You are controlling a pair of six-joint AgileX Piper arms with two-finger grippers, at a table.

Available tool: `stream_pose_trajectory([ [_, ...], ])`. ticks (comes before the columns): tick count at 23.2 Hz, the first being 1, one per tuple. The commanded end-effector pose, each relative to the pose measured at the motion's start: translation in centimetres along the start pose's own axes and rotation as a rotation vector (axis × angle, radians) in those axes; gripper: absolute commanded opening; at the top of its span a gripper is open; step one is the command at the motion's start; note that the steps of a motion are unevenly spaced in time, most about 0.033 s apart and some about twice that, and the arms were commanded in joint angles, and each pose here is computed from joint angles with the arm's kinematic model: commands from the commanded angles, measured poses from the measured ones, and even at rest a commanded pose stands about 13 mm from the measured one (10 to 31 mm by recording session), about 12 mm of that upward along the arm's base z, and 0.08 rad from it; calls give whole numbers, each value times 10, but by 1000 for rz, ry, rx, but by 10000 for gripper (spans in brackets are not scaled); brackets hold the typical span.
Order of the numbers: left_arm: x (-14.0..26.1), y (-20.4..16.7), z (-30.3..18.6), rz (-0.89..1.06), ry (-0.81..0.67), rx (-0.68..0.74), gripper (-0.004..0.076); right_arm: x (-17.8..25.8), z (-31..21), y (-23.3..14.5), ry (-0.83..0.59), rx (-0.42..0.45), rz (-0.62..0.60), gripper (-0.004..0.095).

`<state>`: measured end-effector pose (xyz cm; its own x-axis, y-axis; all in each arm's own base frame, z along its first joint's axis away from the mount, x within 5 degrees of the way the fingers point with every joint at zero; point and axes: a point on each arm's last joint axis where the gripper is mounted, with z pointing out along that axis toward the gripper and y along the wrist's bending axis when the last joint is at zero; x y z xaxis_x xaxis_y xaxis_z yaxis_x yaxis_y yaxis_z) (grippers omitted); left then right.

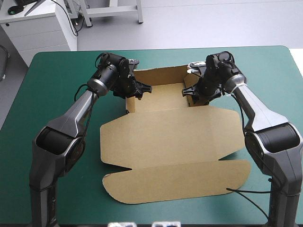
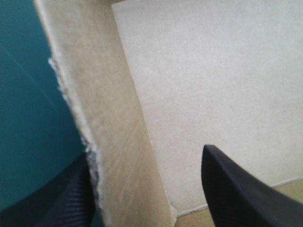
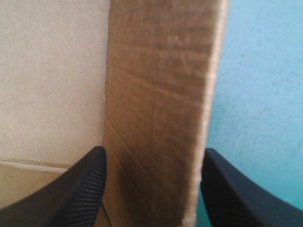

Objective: Fold the box

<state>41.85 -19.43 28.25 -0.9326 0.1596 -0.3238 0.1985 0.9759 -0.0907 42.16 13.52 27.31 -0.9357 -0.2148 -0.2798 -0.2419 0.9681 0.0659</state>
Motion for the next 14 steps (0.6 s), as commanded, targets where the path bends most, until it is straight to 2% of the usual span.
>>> stream_pose_trajectory([
  [1,-2,-4,-53,-1,-85,31,444,-6,-36,0,-127,6,-16,618],
  [6,-7,4,-77,11,-166,-8,444,-13,-49,-2,-183,37,-24,634],
  [9,-5,24,-113,0,-258,-84,423,-24,-82,1,-287,29,-16,634],
  [11,2,34,-148,-20,-330,-86,321,-26,-106,2,-326,26,-16,633],
  [12,9,37,-172,-5,-376,-74,162,-26,-118,3,-362,23,-17,633],
  [13,15,36,-185,24,-400,-60,57,-25,-125,3,-376,22,-13,633],
  [14,29,35,-213,60,-453,-36,0,-23,-132,3,-391,20,-11,632],
])
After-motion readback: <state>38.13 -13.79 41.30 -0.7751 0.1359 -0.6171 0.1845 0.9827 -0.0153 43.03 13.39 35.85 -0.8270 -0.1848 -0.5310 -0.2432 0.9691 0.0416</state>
